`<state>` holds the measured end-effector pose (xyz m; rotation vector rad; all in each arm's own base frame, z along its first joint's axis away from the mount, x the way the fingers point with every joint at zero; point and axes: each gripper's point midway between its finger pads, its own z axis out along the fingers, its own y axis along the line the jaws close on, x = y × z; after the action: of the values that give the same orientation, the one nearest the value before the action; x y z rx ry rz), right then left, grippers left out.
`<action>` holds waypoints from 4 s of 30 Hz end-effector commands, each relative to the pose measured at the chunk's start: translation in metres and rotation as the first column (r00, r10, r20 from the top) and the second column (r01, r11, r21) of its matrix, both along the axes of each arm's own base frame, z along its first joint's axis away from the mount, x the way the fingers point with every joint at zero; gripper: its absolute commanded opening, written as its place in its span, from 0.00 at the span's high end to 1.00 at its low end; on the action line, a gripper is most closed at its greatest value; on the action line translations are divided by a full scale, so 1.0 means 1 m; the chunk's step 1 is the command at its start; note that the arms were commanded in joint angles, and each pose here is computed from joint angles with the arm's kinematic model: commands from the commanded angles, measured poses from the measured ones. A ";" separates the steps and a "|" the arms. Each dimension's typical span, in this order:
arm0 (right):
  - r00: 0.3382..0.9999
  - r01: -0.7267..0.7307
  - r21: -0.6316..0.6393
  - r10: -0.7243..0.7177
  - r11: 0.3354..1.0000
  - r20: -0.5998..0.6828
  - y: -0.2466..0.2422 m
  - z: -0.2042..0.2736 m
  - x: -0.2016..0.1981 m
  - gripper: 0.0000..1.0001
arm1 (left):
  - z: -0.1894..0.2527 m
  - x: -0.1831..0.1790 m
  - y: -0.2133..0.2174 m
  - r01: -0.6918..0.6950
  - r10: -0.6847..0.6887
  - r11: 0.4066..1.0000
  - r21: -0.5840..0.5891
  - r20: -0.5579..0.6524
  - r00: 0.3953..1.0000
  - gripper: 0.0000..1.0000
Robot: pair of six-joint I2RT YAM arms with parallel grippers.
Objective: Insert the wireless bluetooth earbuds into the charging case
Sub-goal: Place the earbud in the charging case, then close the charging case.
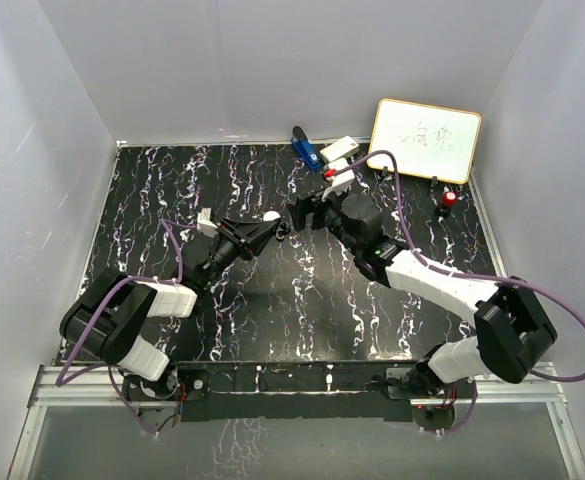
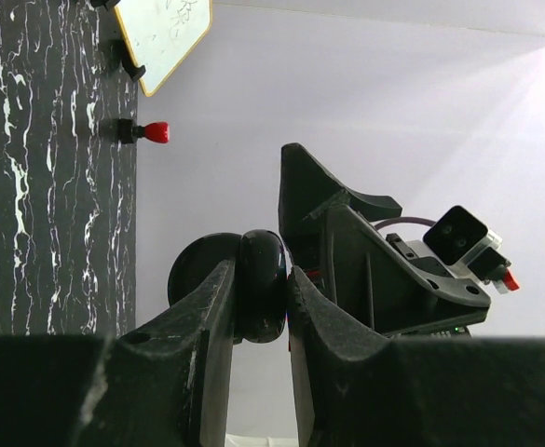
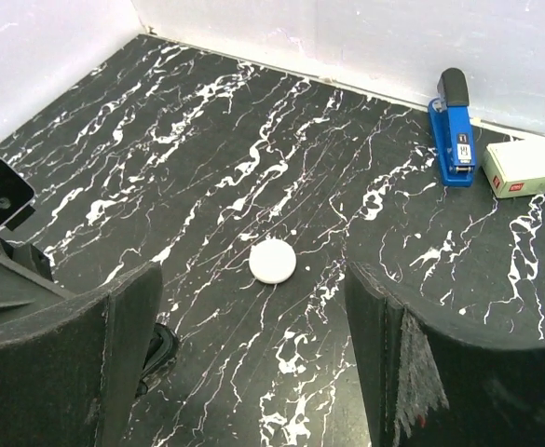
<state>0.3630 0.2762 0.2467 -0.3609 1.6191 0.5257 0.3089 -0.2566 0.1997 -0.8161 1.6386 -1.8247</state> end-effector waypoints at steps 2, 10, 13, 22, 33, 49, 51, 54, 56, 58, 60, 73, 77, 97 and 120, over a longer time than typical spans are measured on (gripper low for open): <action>0.999 0.039 -0.024 -0.038 0.999 0.003 -0.001 0.009 0.010 0.23 | 0.022 -0.003 -0.002 0.008 -0.007 1.000 -0.013 0.069 0.998 1.00; 0.995 0.089 -0.102 -0.094 0.991 -0.039 -0.017 -0.002 0.008 0.23 | 0.021 0.002 -0.002 -0.003 0.004 1.000 -0.023 0.060 0.998 1.00; 0.996 0.070 -0.110 -0.076 0.991 -0.054 -0.016 -0.006 0.003 0.23 | 0.021 0.004 -0.003 -0.001 0.002 1.000 -0.025 0.059 0.998 1.00; 0.998 -0.008 -0.086 0.003 0.996 -0.064 -0.009 -0.007 -0.013 0.25 | 0.019 0.006 -0.003 -0.008 0.009 1.000 -0.020 0.053 0.999 1.00; 0.996 -0.042 -0.106 0.033 0.993 -0.086 0.000 -0.015 -0.017 0.26 | 0.020 0.008 -0.004 -0.006 0.007 1.000 -0.026 0.057 0.998 1.00; 0.995 -0.034 -0.138 0.020 0.990 -0.100 0.000 -0.026 -0.019 0.26 | 0.022 0.007 -0.004 -0.006 0.008 1.000 -0.030 0.061 0.998 1.00; 0.994 -0.038 -0.142 0.023 0.989 -0.106 0.000 -0.029 -0.020 0.26 | 0.023 0.007 -0.004 -0.006 0.008 1.000 -0.029 0.062 0.998 1.00; 0.994 -0.047 -0.143 0.032 0.989 -0.108 0.001 -0.029 -0.022 0.26 | 0.023 0.007 -0.003 -0.008 0.010 1.000 -0.028 0.063 0.998 1.00; 0.993 -0.051 -0.144 0.035 0.988 -0.109 0.002 -0.030 -0.023 0.26 | 0.024 0.007 -0.003 -0.008 0.010 1.000 -0.028 0.063 0.998 1.00; 0.993 -0.055 -0.146 0.038 0.988 -0.111 0.002 -0.030 -0.025 0.26 | 0.024 0.007 -0.003 -0.009 0.011 1.000 -0.029 0.065 0.998 1.00; 0.993 -0.060 -0.147 0.043 0.987 -0.112 0.003 -0.031 -0.026 0.26 | 0.024 0.006 -0.003 -0.008 0.010 1.000 -0.029 0.065 0.998 1.00; 0.993 -0.078 -0.139 0.064 0.987 -0.101 0.006 -0.025 -0.034 0.26 | 0.023 0.006 -0.003 -0.009 0.010 1.000 -0.027 0.064 0.998 1.00; 0.992 -0.086 -0.137 0.073 0.987 -0.099 0.009 -0.023 -0.036 0.26 | 0.021 0.006 -0.003 -0.010 0.012 1.000 -0.025 0.059 0.998 1.00; 0.988 0.078 -0.174 -0.099 0.982 -0.115 -0.017 -0.033 -0.032 0.24 | 0.009 0.004 0.002 -0.029 0.030 0.999 -0.018 0.037 0.999 1.00; 0.967 -0.041 -0.035 0.049 0.999 0.249 0.017 -0.047 -0.053 0.25 | -0.009 0.036 0.019 -0.308 0.295 0.951 -0.021 -0.234 0.926 1.00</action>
<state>0.2964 0.2720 0.1433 -0.5380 1.5956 0.4255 0.3379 -0.2405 0.1726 -1.1956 1.5841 -1.6119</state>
